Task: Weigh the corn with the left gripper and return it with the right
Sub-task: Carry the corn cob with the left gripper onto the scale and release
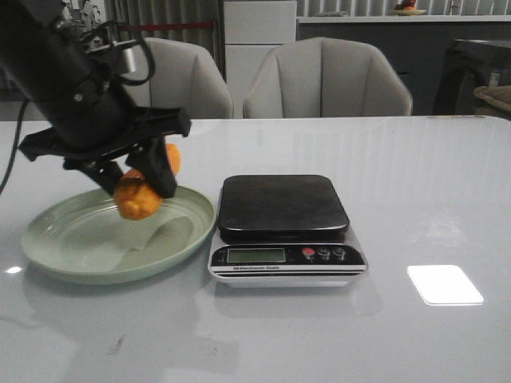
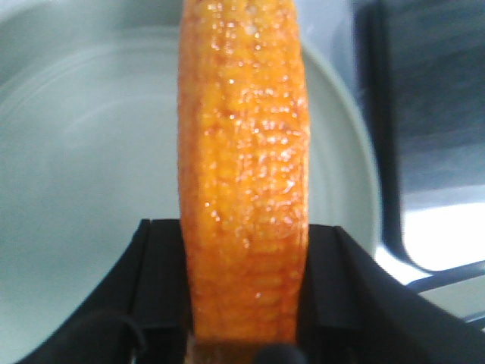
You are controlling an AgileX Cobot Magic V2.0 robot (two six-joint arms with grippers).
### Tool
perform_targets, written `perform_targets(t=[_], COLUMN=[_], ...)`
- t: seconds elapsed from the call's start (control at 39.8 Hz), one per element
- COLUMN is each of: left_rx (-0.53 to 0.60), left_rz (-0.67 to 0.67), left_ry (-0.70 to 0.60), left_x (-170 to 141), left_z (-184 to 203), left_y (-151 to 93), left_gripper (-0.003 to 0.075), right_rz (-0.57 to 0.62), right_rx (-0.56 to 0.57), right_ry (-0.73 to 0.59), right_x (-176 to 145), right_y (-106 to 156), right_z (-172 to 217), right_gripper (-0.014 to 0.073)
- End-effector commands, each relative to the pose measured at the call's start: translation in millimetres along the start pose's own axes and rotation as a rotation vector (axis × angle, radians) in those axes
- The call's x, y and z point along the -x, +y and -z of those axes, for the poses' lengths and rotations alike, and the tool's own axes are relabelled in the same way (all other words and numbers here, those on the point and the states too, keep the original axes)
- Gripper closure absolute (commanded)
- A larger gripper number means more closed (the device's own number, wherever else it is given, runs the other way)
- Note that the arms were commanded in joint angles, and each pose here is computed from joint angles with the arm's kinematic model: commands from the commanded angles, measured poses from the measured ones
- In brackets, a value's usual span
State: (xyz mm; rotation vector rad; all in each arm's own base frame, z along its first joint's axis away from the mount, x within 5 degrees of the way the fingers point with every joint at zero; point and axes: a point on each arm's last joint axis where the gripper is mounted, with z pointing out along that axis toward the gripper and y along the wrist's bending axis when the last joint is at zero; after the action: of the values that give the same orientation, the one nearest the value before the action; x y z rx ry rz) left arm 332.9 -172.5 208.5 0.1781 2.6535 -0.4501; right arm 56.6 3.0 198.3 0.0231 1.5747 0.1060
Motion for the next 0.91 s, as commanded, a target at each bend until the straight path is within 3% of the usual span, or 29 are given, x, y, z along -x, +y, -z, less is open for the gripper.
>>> perform_targets(t=[0.0, 0.33, 0.7, 0.88], left_rx=[-0.08, -0.18, -0.239, -0.242], left_rz=[-0.018, -0.051, 0.017, 0.023], left_ry=[-0.104, -0.106, -0.183, -0.182], left_x=[16.3, 14.1, 20.8, 20.8], left_z=[22.2, -2.9, -17.9, -17.8], left_y=[-29.2, -80.2, -96.1, -96.3], left_gripper=[0.0601, 0.0569, 0.0235, 0.0206], right_rz=[0.016, 0.016, 0.016, 0.016], right_rx=[0.004, 0.004, 0.004, 0.004], right_ry=[-0.092, -0.092, -0.093, -0.093], right_x=[5.1, 5.1, 5.2, 5.2], right_y=[0.3, 0.3, 0.3, 0.3], right_z=[1.2, 1.2, 1.3, 1.3], right_gripper=[0.0421, 0.0421, 0.0421, 0.0421])
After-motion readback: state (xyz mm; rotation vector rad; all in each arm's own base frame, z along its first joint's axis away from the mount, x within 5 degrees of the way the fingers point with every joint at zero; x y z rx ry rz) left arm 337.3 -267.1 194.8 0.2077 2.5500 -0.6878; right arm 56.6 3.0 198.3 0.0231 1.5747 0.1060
